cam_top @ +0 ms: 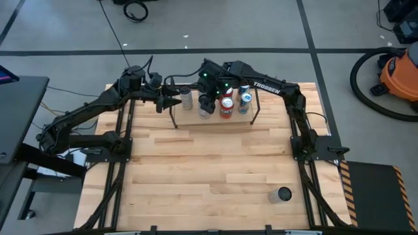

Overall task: Place canned beverage on shelf
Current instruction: Put the top white and pink soda can aligned with the other white and pink soda can on the shelf

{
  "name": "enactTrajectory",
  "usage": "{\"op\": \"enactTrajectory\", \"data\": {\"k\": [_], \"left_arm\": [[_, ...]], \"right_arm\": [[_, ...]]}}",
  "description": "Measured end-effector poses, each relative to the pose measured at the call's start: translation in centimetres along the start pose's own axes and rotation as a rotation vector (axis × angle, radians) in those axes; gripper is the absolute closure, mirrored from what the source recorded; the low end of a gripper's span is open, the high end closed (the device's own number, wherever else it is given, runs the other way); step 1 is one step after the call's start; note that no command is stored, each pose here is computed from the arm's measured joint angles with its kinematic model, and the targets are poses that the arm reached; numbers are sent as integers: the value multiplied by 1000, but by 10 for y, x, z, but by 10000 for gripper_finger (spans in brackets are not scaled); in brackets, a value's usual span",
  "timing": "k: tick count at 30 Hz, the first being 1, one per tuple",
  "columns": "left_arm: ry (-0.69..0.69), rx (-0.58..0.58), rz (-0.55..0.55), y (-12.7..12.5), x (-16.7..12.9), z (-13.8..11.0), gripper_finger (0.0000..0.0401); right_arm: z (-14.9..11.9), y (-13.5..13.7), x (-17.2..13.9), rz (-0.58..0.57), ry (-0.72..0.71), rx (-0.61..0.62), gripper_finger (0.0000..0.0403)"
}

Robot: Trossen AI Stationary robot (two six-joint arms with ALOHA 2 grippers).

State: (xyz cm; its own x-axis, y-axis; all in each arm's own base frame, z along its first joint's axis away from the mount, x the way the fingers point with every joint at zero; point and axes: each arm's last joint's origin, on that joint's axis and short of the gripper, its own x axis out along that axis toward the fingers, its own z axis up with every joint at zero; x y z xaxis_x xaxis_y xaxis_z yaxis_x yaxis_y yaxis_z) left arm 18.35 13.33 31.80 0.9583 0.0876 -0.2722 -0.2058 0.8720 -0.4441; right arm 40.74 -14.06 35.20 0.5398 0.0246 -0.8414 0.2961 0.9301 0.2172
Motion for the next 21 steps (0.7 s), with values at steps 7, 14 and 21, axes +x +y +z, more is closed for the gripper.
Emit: {"op": "enactTrajectory", "data": {"k": [7,14,21], "left_arm": [[0,-3,0,0,0,0,85],[1,-3,0,0,0,0,85],[1,-1,0,0,0,0,85]], "right_arm": [[-4,0,9,-18,26,-4,63],[-4,-2,9,-51,34,3,63],[-5,1,9,-30,42,59,62]]}}
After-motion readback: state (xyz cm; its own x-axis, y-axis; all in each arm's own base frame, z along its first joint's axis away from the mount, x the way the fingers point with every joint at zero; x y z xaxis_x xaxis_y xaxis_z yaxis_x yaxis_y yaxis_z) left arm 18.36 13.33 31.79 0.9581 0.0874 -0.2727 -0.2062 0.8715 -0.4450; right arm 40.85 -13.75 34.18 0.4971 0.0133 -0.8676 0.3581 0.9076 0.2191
